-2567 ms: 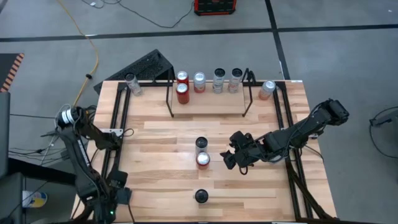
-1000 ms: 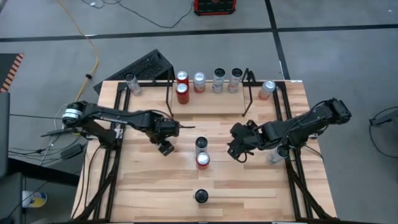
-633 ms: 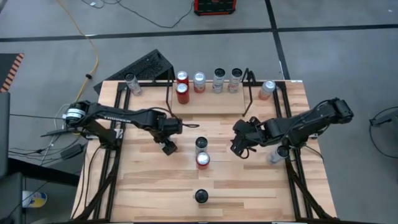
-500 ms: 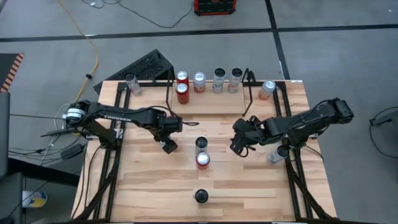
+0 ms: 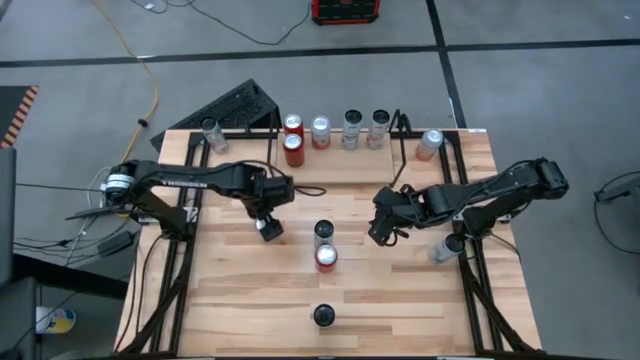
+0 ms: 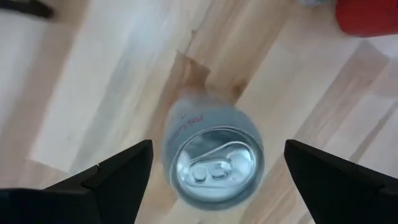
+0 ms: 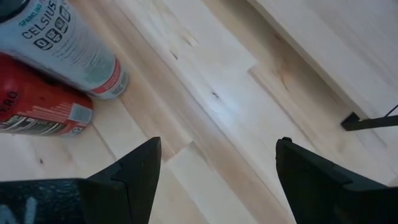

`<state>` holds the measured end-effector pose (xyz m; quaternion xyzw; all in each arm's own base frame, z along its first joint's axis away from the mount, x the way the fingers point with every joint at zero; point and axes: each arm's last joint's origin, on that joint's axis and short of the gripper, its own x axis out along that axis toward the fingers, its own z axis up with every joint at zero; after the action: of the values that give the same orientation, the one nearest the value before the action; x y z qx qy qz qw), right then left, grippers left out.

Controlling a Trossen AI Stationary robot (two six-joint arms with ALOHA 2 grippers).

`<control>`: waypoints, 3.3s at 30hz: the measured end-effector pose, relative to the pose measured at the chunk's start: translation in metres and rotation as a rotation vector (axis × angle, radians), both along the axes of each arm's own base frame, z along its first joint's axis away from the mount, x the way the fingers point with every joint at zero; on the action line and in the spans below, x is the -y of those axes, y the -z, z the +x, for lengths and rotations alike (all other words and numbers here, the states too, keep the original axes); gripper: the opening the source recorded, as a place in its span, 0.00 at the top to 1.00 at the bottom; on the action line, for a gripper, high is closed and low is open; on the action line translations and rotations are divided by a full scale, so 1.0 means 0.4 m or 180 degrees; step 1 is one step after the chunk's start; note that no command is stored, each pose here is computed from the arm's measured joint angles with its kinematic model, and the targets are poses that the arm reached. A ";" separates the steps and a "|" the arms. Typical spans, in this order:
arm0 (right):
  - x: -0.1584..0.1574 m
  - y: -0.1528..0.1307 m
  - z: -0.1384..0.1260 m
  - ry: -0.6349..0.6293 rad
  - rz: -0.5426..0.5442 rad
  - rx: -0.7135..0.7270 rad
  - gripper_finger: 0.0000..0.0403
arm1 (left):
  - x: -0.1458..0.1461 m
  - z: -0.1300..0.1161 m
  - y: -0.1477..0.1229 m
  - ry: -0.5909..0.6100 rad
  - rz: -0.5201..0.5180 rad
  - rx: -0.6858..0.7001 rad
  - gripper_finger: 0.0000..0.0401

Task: Place canned beverage on shelf
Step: Put the bottom orange white soda can on the shelf

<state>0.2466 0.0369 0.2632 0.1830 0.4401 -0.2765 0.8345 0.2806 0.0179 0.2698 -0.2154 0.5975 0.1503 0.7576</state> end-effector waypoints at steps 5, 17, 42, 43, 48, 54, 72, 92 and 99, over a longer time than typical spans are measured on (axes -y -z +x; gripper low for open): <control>-0.002 -0.004 0.007 -0.0002 0.0028 0.0106 0.28 | -0.009 0.008 -0.084 0.0367 0.0481 0.0130 0.13; -0.004 -0.004 0.010 0.0191 0.0224 0.0212 0.28 | 0.066 -0.019 -0.159 0.3215 0.1305 -0.0212 0.13; -0.004 -0.007 0.015 0.0149 0.0142 0.0270 0.28 | 0.098 -0.011 -0.015 0.4541 0.1165 -0.0201 0.13; -0.004 -0.007 0.015 0.0149 0.0142 0.0270 0.28 | 0.095 -0.009 -0.011 0.4558 0.1194 -0.0184 0.13; -0.004 -0.007 0.015 0.0149 0.0142 0.0271 0.28 | 0.083 0.002 -0.009 0.4513 0.1290 -0.0093 0.13; -0.004 -0.007 0.015 0.0149 0.0142 0.0270 0.28 | 0.074 0.000 0.001 0.4514 0.1134 -0.0173 0.13; -0.009 -0.006 0.012 0.0122 0.0133 0.0250 0.28 | 0.062 0.068 0.140 0.4654 0.0728 -0.0749 0.14; -0.009 -0.006 0.013 0.0075 0.0104 0.0241 0.28 | 0.037 0.060 0.118 0.1980 -0.0073 -0.0566 0.23; -0.009 -0.007 0.015 0.0075 0.0110 0.0270 0.28 | 0.031 0.081 0.116 0.1162 -0.0101 -0.0380 0.25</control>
<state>0.2525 0.0407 0.2661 0.2142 0.4069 -0.2706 0.8458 0.3131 0.0055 0.2233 -0.1060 0.6728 0.0134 0.7321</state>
